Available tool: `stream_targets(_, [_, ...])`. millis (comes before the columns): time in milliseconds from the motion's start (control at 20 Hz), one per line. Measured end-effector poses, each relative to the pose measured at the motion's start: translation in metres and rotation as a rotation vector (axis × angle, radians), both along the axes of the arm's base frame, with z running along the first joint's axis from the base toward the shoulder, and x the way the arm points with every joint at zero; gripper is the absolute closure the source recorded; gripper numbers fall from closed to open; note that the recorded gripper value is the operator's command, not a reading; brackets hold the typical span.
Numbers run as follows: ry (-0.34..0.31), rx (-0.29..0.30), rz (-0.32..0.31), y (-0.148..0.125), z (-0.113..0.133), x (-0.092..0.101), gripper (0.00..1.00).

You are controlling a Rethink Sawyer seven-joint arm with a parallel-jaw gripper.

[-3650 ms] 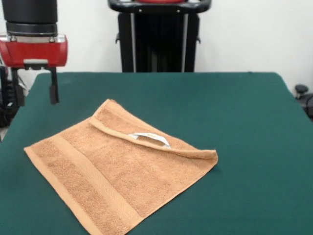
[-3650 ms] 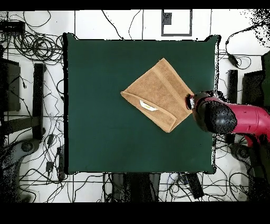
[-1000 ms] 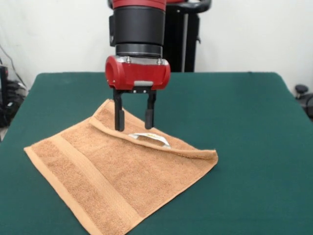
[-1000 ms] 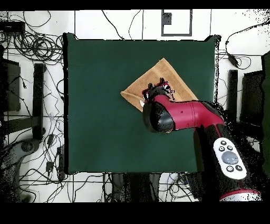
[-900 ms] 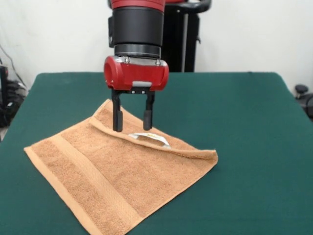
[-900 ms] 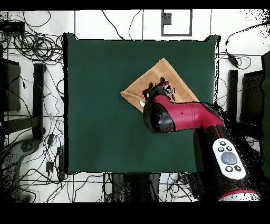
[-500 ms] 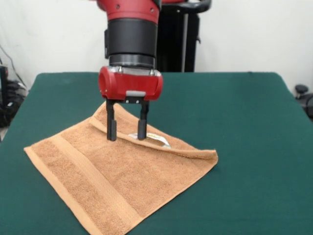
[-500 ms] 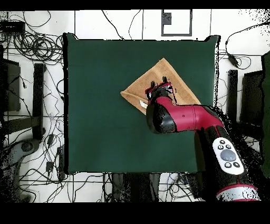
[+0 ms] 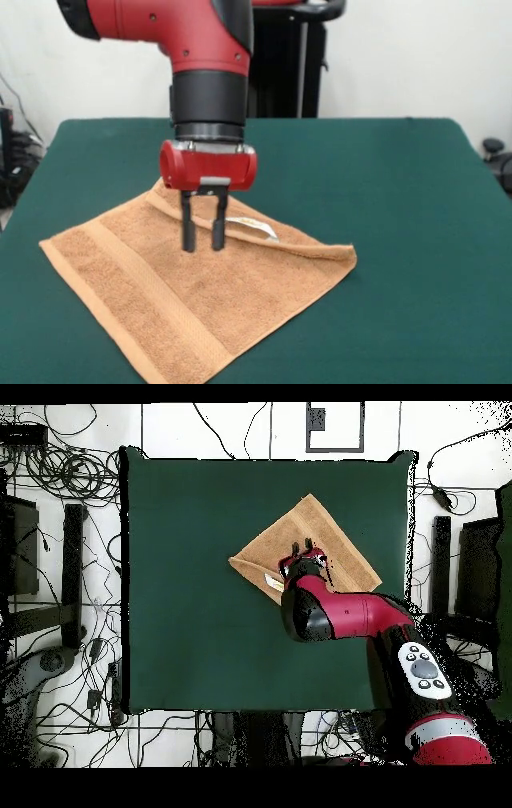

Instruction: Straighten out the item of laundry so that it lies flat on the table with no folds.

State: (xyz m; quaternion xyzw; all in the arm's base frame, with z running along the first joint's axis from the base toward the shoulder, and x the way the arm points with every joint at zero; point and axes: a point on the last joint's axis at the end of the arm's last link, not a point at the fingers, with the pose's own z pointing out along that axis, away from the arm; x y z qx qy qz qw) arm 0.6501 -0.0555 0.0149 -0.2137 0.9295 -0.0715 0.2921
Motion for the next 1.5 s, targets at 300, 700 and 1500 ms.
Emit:
stream_targets(300, [0.028,-0.007,-0.022,0.001,-0.008,-0.011,1.0])
stream_targets(700, [0.05,-0.04,-0.026,0.031,0.01,-0.021,1.0])
stream_targets(1500, [0.022,-0.044,-0.058,0.027,0.012,-0.028,1.0])
